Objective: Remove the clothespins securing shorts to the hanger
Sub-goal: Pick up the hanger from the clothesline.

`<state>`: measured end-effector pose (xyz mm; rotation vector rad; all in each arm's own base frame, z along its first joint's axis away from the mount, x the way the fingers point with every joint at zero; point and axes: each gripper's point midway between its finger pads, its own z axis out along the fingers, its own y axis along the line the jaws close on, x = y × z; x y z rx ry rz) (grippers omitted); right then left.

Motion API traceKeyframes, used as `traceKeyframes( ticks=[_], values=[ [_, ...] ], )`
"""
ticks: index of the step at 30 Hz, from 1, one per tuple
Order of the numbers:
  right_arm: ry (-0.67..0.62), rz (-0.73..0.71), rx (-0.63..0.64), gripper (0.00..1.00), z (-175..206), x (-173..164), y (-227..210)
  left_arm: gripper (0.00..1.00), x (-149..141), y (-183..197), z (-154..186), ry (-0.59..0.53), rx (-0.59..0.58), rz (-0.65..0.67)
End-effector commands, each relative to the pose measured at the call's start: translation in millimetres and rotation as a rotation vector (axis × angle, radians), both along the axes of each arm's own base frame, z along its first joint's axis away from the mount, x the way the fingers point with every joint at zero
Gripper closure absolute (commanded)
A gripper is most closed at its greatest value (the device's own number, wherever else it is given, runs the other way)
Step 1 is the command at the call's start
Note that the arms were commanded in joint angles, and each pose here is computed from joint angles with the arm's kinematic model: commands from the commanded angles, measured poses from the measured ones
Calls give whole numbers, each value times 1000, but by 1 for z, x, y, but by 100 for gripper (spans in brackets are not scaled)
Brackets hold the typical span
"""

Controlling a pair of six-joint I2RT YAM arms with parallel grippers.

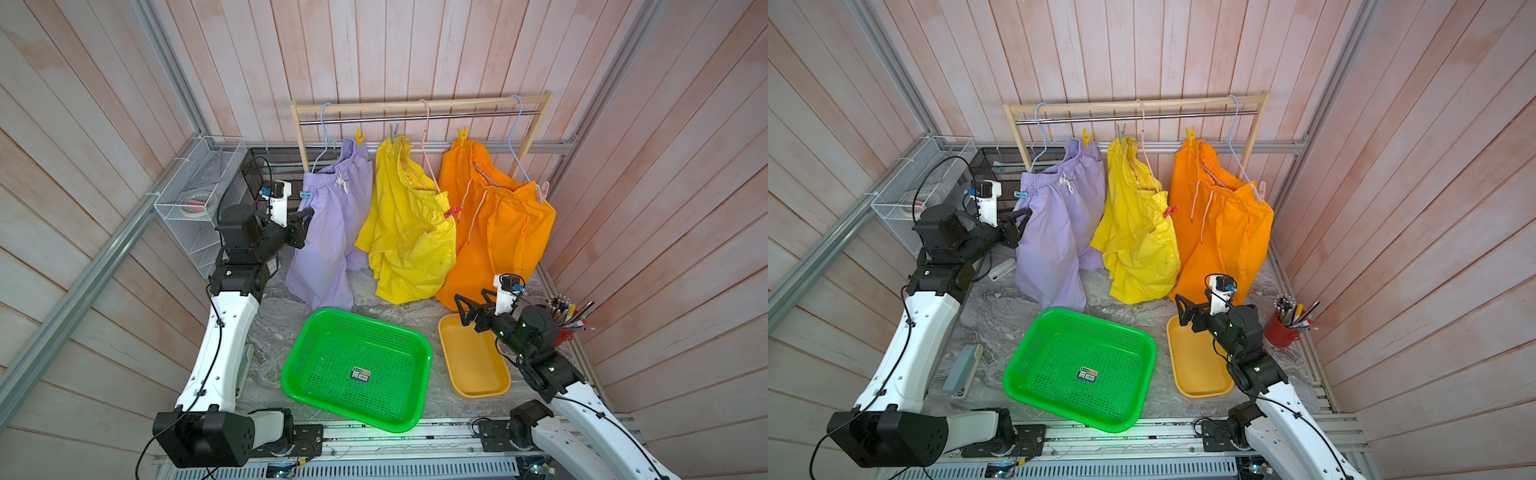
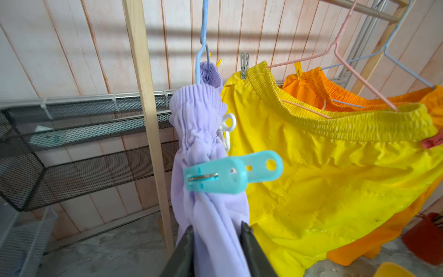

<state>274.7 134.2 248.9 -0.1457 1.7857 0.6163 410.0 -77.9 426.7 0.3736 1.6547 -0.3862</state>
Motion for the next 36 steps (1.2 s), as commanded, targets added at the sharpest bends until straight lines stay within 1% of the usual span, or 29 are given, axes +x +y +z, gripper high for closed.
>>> traceKeyframes(
  ticks=[1,4,6,18,23,29,32,34,36],
  values=[
    [14,-1,6,2,-3,-3,0,82,-1,-4,16,-57,-5,-23],
    [20,-3,3,2,-3,-3,-1,94,-4,-6,23,-89,-16,-30],
    [24,-3,1,2,-4,-4,-1,100,-8,-6,28,-108,-20,-31],
    [20,-4,18,2,1,-2,0,100,-27,1,60,-190,-12,4],
    [29,-4,1,2,2,0,0,100,-38,6,75,-218,-4,10],
    [32,-1,-7,2,8,3,2,100,-55,-1,85,-240,6,-48],
    [23,8,-7,2,14,6,5,100,-69,-6,85,-241,18,-86],
    [16,22,-7,2,20,9,8,100,-84,-13,85,-250,27,-131],
    [12,40,-5,2,25,12,13,100,-95,-15,82,-254,26,-146]
  ],
)
